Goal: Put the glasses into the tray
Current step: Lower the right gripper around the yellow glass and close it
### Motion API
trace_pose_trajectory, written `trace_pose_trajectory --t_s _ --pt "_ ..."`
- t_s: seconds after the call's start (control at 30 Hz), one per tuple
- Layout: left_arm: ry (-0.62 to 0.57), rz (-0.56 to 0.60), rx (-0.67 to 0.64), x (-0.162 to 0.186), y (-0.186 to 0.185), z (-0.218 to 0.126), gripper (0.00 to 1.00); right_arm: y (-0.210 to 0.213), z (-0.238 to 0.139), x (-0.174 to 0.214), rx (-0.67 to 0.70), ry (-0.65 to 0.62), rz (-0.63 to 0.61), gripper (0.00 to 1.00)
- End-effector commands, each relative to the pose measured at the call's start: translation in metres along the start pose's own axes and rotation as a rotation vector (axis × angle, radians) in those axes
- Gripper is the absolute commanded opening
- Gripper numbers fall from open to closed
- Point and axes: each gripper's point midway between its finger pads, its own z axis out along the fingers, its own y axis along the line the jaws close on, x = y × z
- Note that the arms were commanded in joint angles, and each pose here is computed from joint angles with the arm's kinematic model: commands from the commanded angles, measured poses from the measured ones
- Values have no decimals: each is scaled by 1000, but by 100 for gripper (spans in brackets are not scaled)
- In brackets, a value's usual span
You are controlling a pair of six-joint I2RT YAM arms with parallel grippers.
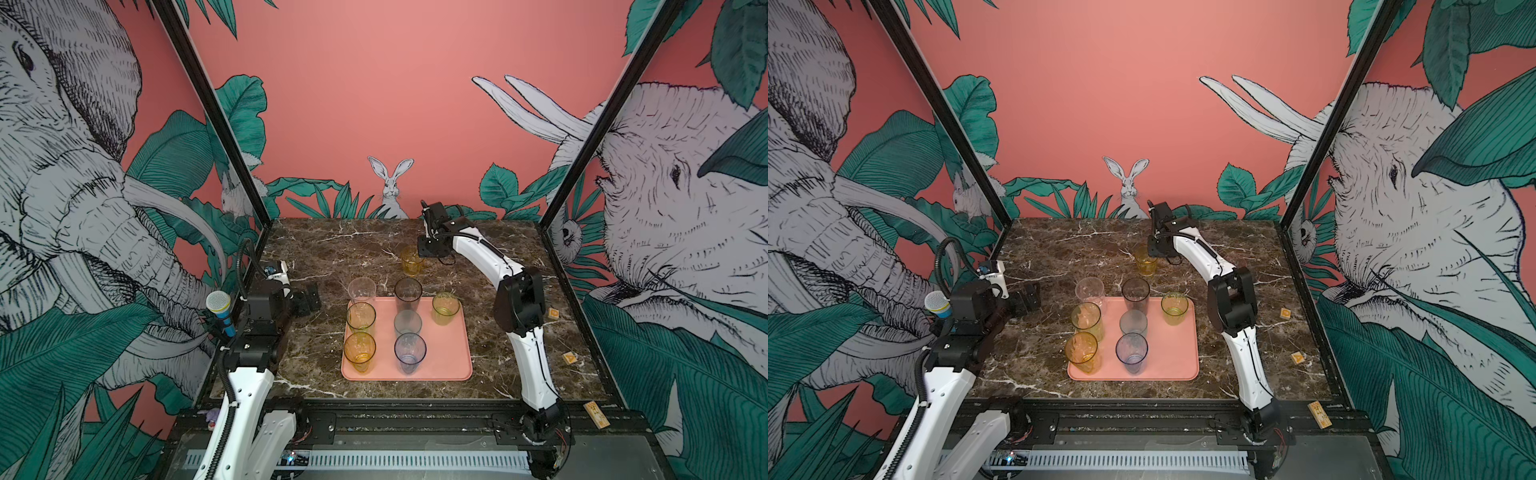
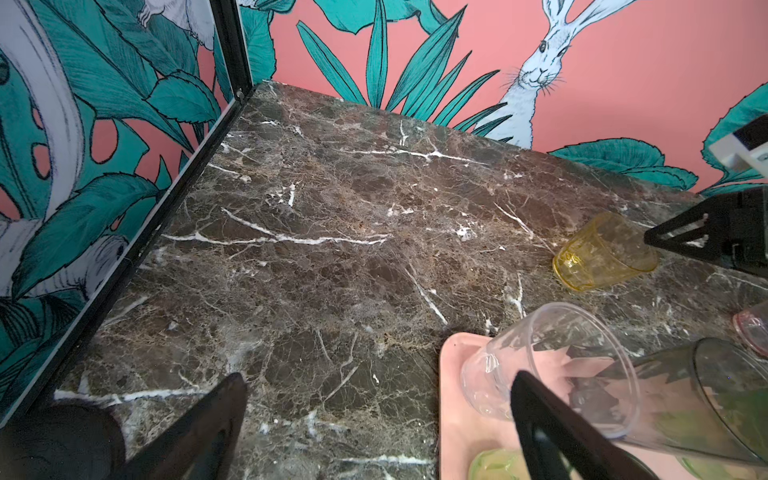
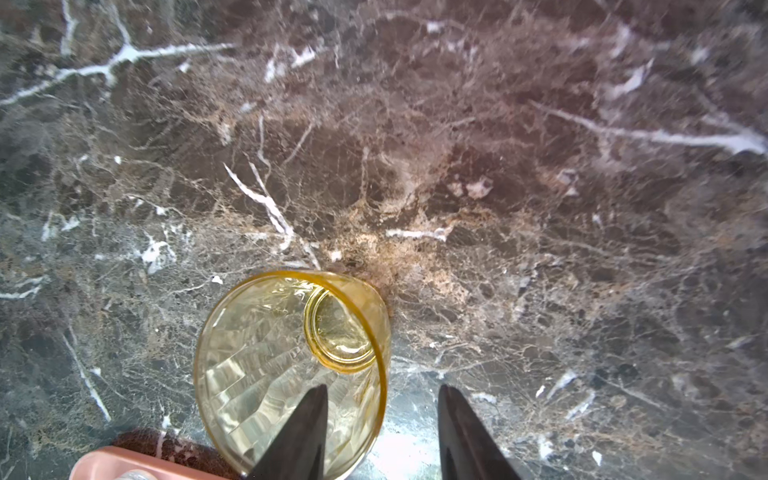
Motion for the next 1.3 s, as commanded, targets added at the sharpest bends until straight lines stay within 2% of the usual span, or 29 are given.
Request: trace_pose_trajectory --t_s 0.0,0.23,0.77,0.87,1.07,1.27 --pt "-10 3 4 -5 -2 0 99 -1 6 2 0 24 25 43" --pt "-7 -7 9 -5 -2 3 100 -3 18 8 14 62 36 37" --pt "-8 -23 26 -3 -5 8 100 -8 23 8 43 60 33 20" --pt "-3 -23 27 -1 -5 8 99 -8 24 8 42 62 34 12" --pt "5 -27 32 2 -5 9 100 -9 22 8 45 62 30 1" --pt "5 -30 35 3 -6 10 100 -9 11 4 52 43 22 0"
